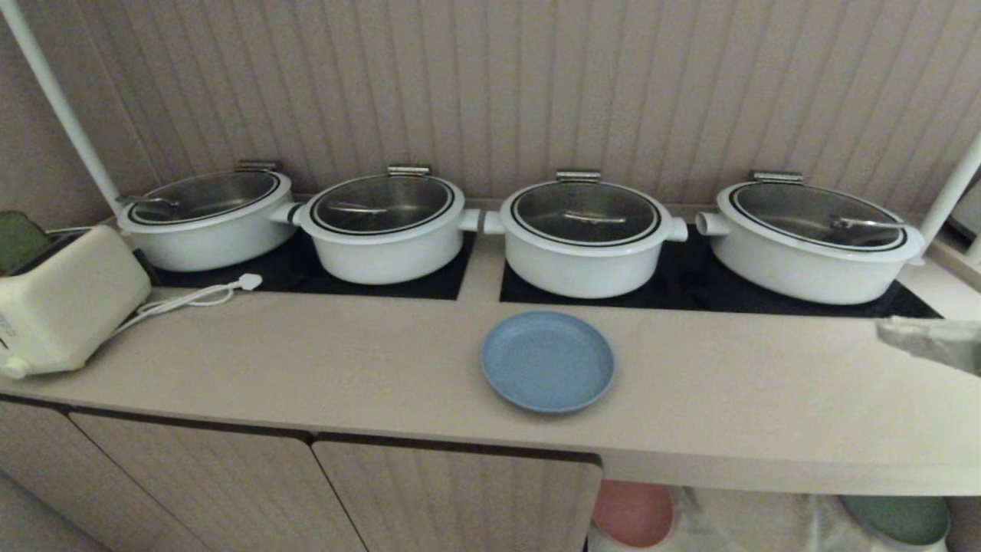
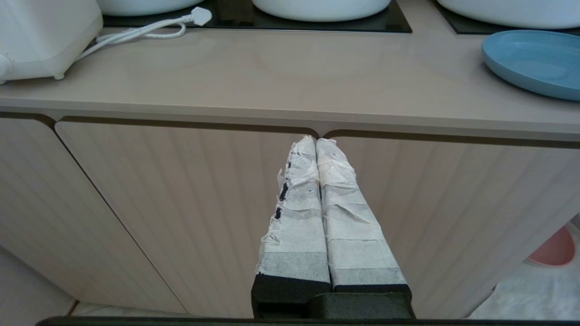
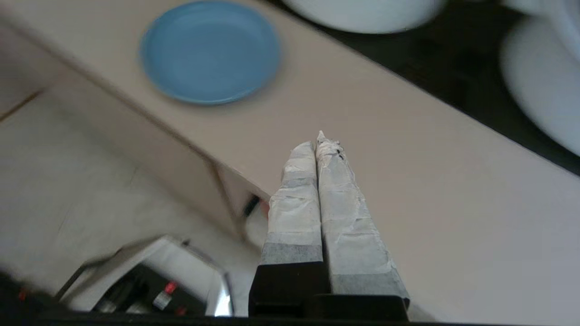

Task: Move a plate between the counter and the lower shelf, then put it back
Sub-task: Pick up the plate

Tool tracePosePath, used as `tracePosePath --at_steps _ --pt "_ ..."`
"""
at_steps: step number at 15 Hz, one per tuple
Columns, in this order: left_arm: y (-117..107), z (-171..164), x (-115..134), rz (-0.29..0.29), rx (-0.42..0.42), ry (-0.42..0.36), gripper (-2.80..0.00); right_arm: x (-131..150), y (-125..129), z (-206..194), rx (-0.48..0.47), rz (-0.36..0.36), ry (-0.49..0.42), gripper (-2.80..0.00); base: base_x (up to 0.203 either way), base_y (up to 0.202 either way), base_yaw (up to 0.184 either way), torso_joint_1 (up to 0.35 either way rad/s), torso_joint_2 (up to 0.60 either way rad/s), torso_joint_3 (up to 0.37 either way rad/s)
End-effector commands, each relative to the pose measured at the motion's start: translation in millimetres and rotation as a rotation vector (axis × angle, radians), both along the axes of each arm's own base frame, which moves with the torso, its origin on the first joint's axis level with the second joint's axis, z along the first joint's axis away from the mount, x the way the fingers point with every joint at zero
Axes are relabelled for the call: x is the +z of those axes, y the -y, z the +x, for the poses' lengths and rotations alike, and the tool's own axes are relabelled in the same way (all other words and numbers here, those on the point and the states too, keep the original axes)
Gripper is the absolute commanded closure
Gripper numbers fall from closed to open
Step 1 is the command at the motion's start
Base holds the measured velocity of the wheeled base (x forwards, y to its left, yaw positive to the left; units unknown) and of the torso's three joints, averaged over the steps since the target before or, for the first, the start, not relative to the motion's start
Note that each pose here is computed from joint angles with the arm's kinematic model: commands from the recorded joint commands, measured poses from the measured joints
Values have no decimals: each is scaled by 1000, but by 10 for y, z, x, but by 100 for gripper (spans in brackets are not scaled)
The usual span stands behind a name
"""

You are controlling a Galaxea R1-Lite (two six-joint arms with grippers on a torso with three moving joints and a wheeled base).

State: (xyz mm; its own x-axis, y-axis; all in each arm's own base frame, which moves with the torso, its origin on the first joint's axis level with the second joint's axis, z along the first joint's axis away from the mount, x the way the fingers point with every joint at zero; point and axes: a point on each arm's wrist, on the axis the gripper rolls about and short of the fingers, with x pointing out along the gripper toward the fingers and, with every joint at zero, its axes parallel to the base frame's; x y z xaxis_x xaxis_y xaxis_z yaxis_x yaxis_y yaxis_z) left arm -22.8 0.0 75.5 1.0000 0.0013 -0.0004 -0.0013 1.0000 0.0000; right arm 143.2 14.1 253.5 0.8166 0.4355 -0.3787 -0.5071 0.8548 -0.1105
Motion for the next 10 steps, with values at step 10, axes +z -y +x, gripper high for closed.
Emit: tracePosePath --at_steps 10 --pt "0 0 0 0 0 0 0 -21 -1018 989 169 -116 -533 0 0 0 0 0 0 0"
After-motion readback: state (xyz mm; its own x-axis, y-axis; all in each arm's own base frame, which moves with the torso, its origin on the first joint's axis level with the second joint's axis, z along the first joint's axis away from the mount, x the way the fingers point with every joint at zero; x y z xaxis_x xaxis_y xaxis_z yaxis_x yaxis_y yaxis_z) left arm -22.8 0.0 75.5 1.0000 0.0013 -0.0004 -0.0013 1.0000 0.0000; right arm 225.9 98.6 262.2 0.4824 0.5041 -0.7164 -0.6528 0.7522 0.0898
